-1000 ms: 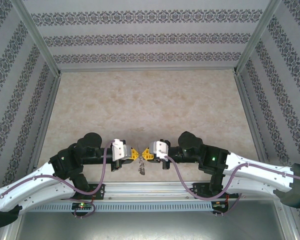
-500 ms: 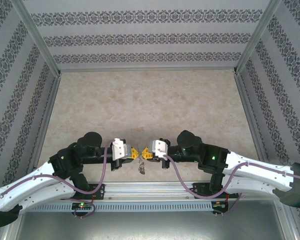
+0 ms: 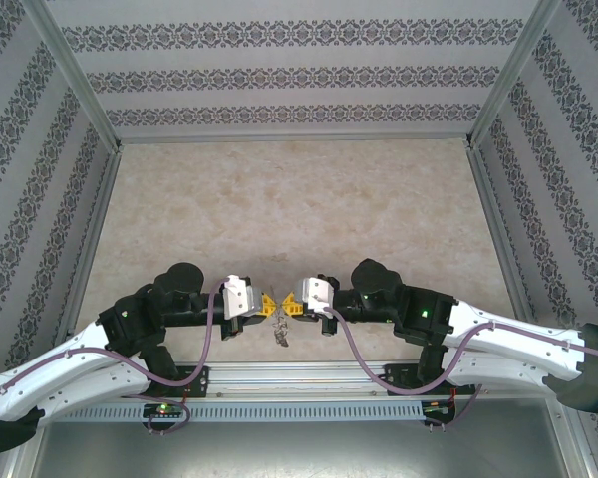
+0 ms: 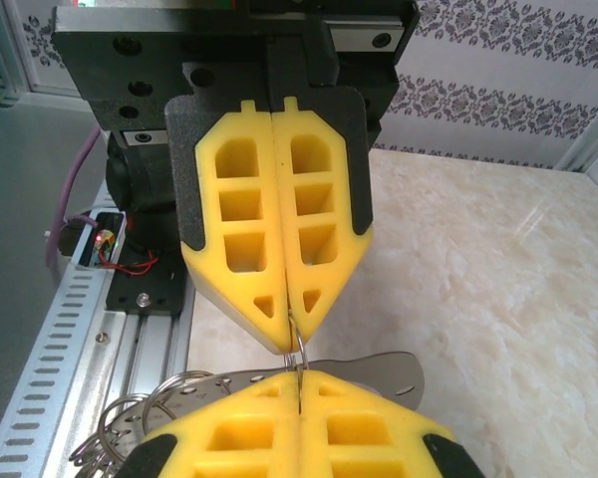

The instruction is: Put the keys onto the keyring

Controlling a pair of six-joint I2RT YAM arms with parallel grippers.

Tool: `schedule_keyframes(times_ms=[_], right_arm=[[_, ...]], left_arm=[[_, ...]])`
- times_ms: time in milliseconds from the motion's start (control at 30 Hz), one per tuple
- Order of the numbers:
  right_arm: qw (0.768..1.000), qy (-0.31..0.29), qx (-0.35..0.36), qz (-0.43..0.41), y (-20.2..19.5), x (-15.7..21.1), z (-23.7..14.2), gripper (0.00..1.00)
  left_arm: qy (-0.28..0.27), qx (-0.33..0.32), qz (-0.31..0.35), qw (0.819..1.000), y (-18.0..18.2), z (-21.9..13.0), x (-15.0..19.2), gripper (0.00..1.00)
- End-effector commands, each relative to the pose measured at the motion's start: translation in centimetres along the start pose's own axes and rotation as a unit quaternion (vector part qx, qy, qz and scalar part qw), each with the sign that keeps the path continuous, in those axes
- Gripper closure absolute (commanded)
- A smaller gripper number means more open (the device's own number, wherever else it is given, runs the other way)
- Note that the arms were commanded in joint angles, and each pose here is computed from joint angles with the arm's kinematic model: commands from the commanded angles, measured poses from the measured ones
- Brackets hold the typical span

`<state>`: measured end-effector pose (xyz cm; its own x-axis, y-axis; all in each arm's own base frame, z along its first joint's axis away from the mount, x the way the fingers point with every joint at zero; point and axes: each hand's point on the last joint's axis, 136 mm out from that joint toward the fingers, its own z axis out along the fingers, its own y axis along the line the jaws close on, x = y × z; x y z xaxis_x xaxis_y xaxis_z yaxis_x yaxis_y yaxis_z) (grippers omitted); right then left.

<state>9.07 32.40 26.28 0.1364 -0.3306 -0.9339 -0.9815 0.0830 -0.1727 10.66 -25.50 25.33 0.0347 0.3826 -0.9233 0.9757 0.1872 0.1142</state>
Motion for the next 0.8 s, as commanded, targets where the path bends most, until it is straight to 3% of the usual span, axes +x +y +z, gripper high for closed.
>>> schedule_keyframes(times_ms=[0, 367, 767], right_arm=[[0.998, -0.064, -0.007, -0.007, 0.2, -4.2, -0.4, 1.00], [0.999, -0.035, 0.011, -0.015, -0.3, -3.0, -0.1, 1.00], [0.997, -0.074, -0.015, -0.010, 0.7, -4.4, -0.8, 1.00]], left_arm=[[-0.044, 0.003, 0.027, 0.999, 0.1, -0.3, -2.9, 1.00], [-0.042, 0.003, 0.024, 0.999, 0.1, -0.2, -2.8, 1.00], [-0.044, 0.004, 0.024, 0.999, 0.1, -0.1, -2.8, 1.00]])
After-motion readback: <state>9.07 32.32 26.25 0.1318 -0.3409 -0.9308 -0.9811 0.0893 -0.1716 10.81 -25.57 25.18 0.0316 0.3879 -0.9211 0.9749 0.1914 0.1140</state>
